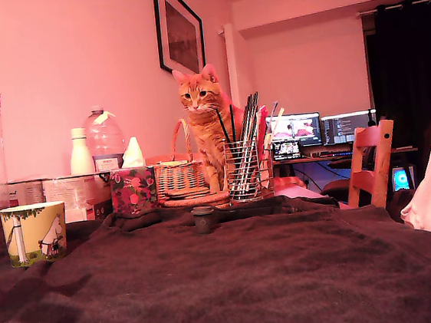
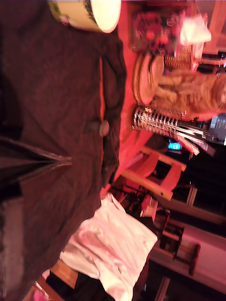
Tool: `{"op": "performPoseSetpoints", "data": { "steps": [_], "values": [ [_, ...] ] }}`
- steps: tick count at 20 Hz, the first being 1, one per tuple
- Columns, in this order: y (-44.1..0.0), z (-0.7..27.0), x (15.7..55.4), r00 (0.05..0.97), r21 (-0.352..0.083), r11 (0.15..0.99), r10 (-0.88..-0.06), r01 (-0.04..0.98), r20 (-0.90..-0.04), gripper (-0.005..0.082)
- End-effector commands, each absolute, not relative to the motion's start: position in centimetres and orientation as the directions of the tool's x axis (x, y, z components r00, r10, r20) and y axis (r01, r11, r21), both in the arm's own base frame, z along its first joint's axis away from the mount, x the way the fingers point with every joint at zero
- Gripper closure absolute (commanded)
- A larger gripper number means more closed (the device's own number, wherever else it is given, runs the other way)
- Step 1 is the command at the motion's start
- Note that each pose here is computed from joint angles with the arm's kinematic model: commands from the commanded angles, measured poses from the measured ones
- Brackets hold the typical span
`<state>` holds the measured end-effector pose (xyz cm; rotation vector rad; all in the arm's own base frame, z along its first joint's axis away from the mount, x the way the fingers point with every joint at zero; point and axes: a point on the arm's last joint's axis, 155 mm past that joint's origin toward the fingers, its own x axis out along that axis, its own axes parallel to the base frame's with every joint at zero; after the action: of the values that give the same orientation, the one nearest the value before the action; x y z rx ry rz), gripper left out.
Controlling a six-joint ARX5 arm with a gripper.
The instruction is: Pick up the coffee capsules on the table and drop them inside the coffee cup
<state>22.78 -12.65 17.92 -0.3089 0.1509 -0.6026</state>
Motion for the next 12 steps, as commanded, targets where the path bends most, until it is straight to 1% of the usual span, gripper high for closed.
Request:
{"op": "performPoseSetpoints", "data": {
  "steps": [1,4,5,6,8,9,10,12],
  "values": [
    [-13.1,17.2,23.1,0.808,-0.324,0.78,-0.585,0.536,-0.07,0.0791],
    [-14.2,16.4,23.6,0.79,-0.321,0.77,-0.606,0.551,-0.098,0.079],
    [-14.5,16.1,23.9,0.788,-0.303,0.775,-0.606,0.554,-0.111,0.0778],
    [-14.8,15.9,24.1,0.785,-0.29,0.777,-0.608,0.559,-0.116,0.0757],
    [-15.2,15.5,24.7,0.786,-0.287,0.781,-0.605,0.555,-0.125,0.0689],
    [-15.4,15.2,25.0,0.786,-0.284,0.782,-0.605,0.554,-0.132,0.0639],
    [-15.4,15.0,25.3,0.79,-0.283,0.787,-0.598,0.547,-0.136,0.0549],
    [-15.3,14.7,26.1,0.806,-0.273,0.805,-0.576,0.528,-0.139,0.0281]
  ]
}}
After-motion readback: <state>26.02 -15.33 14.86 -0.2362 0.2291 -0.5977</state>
